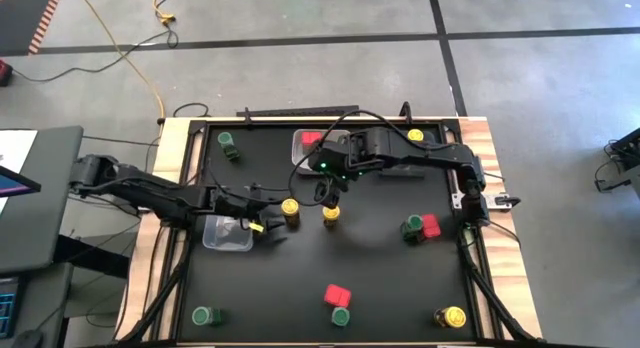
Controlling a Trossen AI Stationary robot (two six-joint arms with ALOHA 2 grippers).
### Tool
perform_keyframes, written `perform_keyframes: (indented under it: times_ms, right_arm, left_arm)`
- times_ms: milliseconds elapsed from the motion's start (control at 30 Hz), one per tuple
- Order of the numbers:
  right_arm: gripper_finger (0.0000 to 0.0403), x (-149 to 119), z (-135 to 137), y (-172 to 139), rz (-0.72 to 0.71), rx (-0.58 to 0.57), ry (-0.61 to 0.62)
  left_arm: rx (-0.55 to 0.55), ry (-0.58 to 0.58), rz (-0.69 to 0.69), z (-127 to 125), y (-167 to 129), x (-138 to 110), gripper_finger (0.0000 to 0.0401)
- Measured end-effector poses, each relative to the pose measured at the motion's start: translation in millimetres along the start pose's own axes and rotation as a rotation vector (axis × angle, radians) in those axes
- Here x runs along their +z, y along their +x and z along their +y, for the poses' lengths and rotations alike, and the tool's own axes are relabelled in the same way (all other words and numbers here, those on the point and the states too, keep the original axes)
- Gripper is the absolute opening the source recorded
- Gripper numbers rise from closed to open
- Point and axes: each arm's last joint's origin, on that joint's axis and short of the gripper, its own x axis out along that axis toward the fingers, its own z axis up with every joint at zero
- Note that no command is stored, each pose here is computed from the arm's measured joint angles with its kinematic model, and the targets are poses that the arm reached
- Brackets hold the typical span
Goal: Sort spices by type
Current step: Put the bottom left yellow seasoning bottle into the black bin
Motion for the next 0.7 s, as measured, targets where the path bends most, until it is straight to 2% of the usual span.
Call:
perform_keyframes:
  times_ms: [333,500,600,700]
  right_arm:
    - [0.0356,-3,15,1,-0.008,0.021,-0.037]
    - [0.0355,3,21,11,-0.041,0.035,-0.050]
    - [0.0339,7,26,28,-0.054,0.040,-0.059]
    - [0.0300,5,33,45,-0.012,0.031,-0.096]
  left_arm:
    - [0.009,0.005,0.001,4,20,-8,0.0330]
    - [0.012,0.022,0.002,4,26,-12,0.0330]
    - [0.013,0.034,0.003,4,29,-13,0.0330]
    - [0.014,0.029,-0.010,5,29,-12,0.0330]
